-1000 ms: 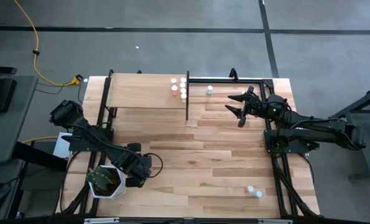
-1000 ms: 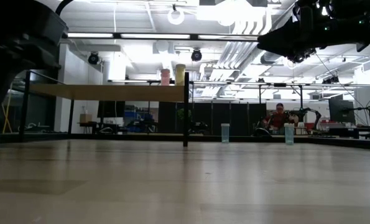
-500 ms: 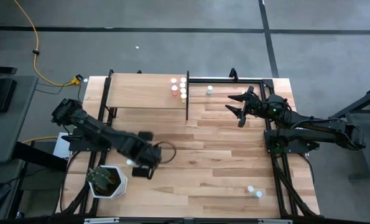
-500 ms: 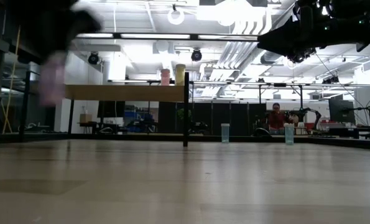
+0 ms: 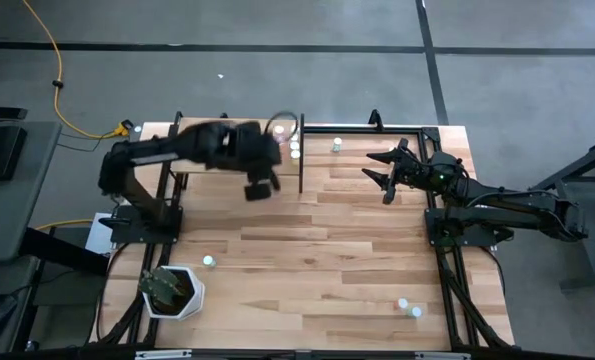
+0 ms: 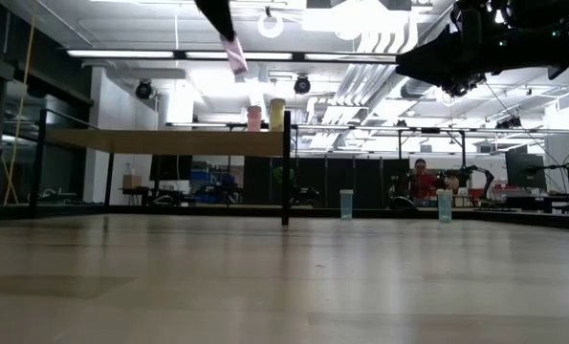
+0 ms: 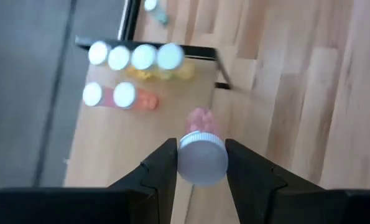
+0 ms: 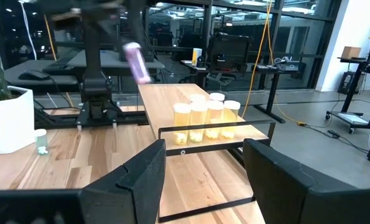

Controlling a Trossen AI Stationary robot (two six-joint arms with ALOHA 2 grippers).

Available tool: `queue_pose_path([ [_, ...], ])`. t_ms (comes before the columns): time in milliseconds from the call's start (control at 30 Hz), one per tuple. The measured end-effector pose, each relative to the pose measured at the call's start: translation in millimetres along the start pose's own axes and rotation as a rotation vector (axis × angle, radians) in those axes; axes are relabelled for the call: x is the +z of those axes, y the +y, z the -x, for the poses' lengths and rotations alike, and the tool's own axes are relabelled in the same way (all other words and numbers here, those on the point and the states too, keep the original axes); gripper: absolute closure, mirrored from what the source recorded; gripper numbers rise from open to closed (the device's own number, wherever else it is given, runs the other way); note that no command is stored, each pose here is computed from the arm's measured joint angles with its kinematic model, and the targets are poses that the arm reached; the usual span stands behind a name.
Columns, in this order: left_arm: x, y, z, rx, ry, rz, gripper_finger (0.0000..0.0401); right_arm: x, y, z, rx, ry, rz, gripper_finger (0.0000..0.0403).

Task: Pick and place medicine bottles onto shelf by color
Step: Put the pink pill bottle on the shelf

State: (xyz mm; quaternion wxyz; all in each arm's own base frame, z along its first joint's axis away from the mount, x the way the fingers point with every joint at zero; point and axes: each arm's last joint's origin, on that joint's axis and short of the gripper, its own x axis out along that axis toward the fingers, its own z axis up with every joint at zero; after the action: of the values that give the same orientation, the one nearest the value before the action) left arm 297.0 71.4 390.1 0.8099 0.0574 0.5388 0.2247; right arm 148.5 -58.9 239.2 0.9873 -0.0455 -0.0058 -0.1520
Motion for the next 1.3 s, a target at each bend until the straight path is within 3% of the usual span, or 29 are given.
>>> queue_pose_path([
  [167,10.3,31.7,-38.8,-0.093,0.091,0.133,0.0288,0.0,0.0,0.0,0.0,0.0,0.0,0.0197],
  [467,18.3,59.6,-81.2,-0.088,0.177,0.219,0.0288,0.0,0.0,0.0,0.0,0.0,0.0,0.0197],
  [633,17.4,64.9,-89.4,-0.168,0.188,0.254,0.0288,0.0,0.0,0.0,0.0,0.0,0.0,0.0197],
  [1300,22.7,62.8,-111.3,-0.182,0.21,0.22,0.0288,0.0,-0.1,0.0,-0.001,0.0,0.0,0.0197],
])
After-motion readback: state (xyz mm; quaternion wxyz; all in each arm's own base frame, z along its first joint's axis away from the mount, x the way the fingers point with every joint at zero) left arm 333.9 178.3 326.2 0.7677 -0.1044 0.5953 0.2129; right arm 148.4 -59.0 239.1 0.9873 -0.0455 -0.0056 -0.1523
